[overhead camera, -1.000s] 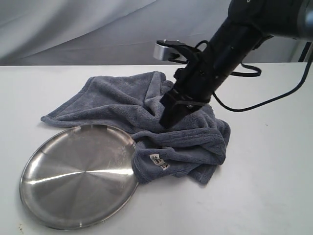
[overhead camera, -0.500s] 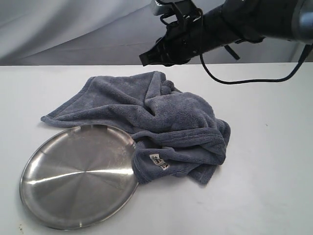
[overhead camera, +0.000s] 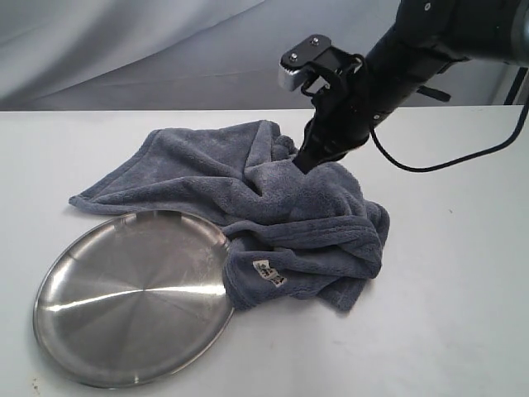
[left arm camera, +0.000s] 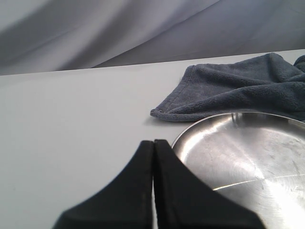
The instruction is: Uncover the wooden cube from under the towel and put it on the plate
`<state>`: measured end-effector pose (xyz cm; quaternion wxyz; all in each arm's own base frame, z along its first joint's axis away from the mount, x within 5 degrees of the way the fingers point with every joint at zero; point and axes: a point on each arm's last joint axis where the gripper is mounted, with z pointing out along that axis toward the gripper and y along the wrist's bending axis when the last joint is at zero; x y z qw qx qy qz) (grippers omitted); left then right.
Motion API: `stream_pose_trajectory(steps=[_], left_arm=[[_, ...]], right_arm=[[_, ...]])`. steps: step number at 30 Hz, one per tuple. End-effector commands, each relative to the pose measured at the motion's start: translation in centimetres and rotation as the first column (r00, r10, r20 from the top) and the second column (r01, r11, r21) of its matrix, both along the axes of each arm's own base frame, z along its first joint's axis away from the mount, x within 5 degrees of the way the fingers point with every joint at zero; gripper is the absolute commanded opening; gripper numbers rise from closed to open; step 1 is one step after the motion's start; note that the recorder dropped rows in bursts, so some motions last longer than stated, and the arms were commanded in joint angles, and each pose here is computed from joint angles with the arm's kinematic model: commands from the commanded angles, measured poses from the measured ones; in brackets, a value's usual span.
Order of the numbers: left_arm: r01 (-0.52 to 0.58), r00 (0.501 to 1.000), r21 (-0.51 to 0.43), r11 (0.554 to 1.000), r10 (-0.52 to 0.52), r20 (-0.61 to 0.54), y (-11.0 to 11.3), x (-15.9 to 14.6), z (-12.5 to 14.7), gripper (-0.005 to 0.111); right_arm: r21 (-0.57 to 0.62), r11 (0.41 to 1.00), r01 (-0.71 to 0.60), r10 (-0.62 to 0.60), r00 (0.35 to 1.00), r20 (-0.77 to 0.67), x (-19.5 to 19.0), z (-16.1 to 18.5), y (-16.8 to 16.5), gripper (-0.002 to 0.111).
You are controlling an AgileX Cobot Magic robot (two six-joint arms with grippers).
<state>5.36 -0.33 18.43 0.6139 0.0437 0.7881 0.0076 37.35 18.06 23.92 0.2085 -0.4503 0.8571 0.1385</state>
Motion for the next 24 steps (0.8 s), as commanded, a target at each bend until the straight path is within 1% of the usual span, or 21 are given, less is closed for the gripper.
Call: stream_pose_trajectory(steps=[1, 4, 9, 12, 13, 15, 17, 19, 20, 22, 23, 24], left_arm=[[-0.002, 1.0, -0.005, 1.0, 0.002, 0.012, 0.0, 0.0, 0.0, 0.001], [-0.002, 1.0, -0.005, 1.0, 0.002, 0.012, 0.0, 0.0, 0.0, 0.001], [-0.002, 1.0, -0.005, 1.0, 0.002, 0.012, 0.0, 0.0, 0.0, 0.001], [-0.002, 1.0, -0.005, 1.0, 0.002, 0.012, 0.0, 0.0, 0.0, 0.001], [-0.002, 1.0, -0.005, 1.0, 0.002, 0.012, 0.0, 0.0, 0.0, 0.001], [-0.002, 1.0, -0.005, 1.0, 0.002, 0.012, 0.0, 0.0, 0.0, 0.001], [-0.002, 1.0, -0.005, 1.0, 0.002, 0.012, 0.0, 0.0, 0.0, 0.001], [-0.002, 1.0, -0.005, 1.0, 0.002, 0.012, 0.0, 0.0, 0.0, 0.001], [-0.002, 1.0, -0.005, 1.0, 0.002, 0.012, 0.0, 0.0, 0.0, 0.001], [-0.002, 1.0, -0.005, 1.0, 0.002, 0.012, 0.0, 0.0, 0.0, 0.001], [-0.002, 1.0, -0.005, 1.0, 0.002, 0.012, 0.0, 0.0, 0.0, 0.001], [-0.002, 1.0, -0.005, 1.0, 0.002, 0.012, 0.0, 0.0, 0.0, 0.001]], right_arm=[[-0.102, 0.992, -0.068, 0.058, 0.994, -0.097, -1.0, -0.5, -1.0, 0.0], [-0.137, 0.986, -0.098, 0.078, 0.987, -0.142, -1.4, -0.7, -1.3, 0.0], [-0.152, 0.983, -0.102, 0.081, 0.987, -0.14, -1.4, -0.7, -1.4, 0.0], [-0.149, 0.985, -0.088, 0.073, 0.992, -0.101, -1.1, -0.6, -1.4, 0.0], [-0.151, 0.985, -0.085, 0.073, 0.994, -0.086, -0.9, -0.6, -1.4, 0.002], [-0.149, 0.986, -0.078, 0.069, 0.995, -0.066, -0.8, -0.6, -1.3, 0.01], [-0.146, 0.987, -0.072, 0.065, 0.997, -0.052, -0.6, -0.6, -1.3, 0.025], [-0.138, 0.987, -0.086, 0.08, 0.996, -0.049, -0.8, -0.5, -0.8, 0.044], [-0.127, 0.986, -0.104, 0.099, 0.994, -0.045, -0.9, -0.5, -0.5, 0.06], [-0.125, 0.981, -0.146, 0.145, 0.989, -0.011, -1.0, -0.6, 0.2, 0.084], [-0.128, 0.981, -0.149, 0.151, 0.988, 0.011, -1.0, -0.5, 0.5, 0.096], [-0.135, 0.98, -0.147, 0.152, 0.988, 0.026, -0.9, -0.6, 0.6, 0.104]])
